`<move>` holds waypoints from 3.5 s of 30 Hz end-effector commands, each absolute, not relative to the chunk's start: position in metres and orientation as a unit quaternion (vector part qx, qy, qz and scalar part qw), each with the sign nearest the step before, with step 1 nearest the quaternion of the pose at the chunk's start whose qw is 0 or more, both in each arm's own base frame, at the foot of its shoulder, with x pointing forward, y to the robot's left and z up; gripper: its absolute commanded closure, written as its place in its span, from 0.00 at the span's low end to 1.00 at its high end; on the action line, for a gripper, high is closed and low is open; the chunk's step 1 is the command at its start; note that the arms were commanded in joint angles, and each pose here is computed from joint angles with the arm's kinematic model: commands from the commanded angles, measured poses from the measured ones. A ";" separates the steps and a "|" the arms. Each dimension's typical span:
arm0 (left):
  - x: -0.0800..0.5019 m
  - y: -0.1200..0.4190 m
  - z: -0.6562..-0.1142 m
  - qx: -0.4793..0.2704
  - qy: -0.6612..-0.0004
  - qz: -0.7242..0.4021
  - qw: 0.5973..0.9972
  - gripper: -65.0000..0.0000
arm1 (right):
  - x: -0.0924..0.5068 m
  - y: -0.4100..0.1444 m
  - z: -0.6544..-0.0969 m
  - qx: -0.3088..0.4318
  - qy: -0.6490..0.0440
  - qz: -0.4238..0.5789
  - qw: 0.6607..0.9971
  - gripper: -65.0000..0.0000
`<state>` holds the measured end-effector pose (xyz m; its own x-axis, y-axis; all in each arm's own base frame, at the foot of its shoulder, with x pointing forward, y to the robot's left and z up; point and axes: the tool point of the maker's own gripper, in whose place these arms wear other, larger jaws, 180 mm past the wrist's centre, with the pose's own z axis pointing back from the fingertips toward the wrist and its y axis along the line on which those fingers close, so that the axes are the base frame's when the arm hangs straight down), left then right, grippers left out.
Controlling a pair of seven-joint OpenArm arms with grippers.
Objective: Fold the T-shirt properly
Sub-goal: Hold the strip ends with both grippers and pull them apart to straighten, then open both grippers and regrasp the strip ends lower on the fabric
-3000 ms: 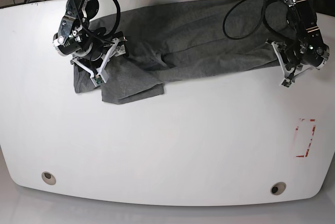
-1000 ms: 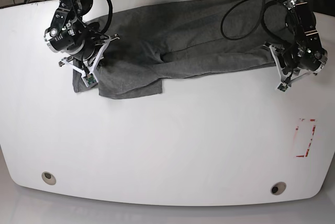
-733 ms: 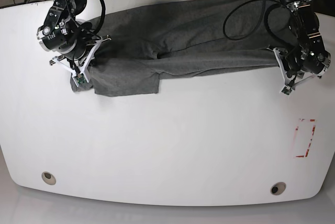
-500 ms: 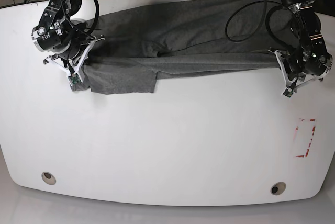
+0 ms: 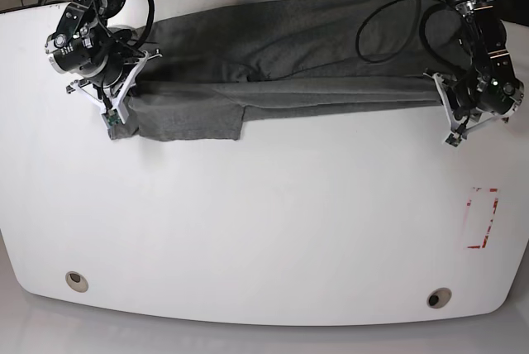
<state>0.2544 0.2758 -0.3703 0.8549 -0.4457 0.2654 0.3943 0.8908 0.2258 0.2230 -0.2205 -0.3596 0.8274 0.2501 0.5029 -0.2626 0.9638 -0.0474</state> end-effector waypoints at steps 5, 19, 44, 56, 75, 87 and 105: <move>0.248 0.285 -0.368 0.098 -0.151 -0.221 0.959 0.98 | 0.223 -0.247 -0.346 -0.013 -0.273 0.117 0.955 1.00; 0.197 0.268 -0.404 0.072 -0.079 -0.257 0.961 0.98 | 0.202 -0.254 -0.352 0.001 -0.253 0.097 0.963 1.00; 0.202 0.271 -0.400 0.083 -0.076 -0.277 0.954 0.44 | 0.188 -0.253 -0.359 0.005 -0.247 0.095 0.964 0.13; 0.239 0.241 -0.381 0.017 -0.154 -0.276 0.949 0.44 | 0.227 -0.249 -0.327 0.039 -0.335 0.078 0.938 0.18; 0.226 0.234 -0.367 -0.102 -0.223 -0.200 0.949 0.78 | 0.237 -0.203 -0.348 0.073 -0.318 0.097 0.940 0.88; 0.193 0.256 -0.390 -0.056 -0.158 -0.192 0.967 0.90 | 0.224 -0.203 -0.381 0.021 -0.267 0.132 0.954 0.86; 0.232 0.273 -0.440 -0.030 -0.074 -0.165 0.983 0.90 | 0.214 -0.221 -0.437 0.048 -0.242 0.096 0.964 0.87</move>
<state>0.2449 0.2661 -0.4236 0.9150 -0.3099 0.2581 0.3321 0.9421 -0.0460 0.2233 -0.2089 -0.4291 0.8363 0.1440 0.5290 -0.2165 0.9732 0.0773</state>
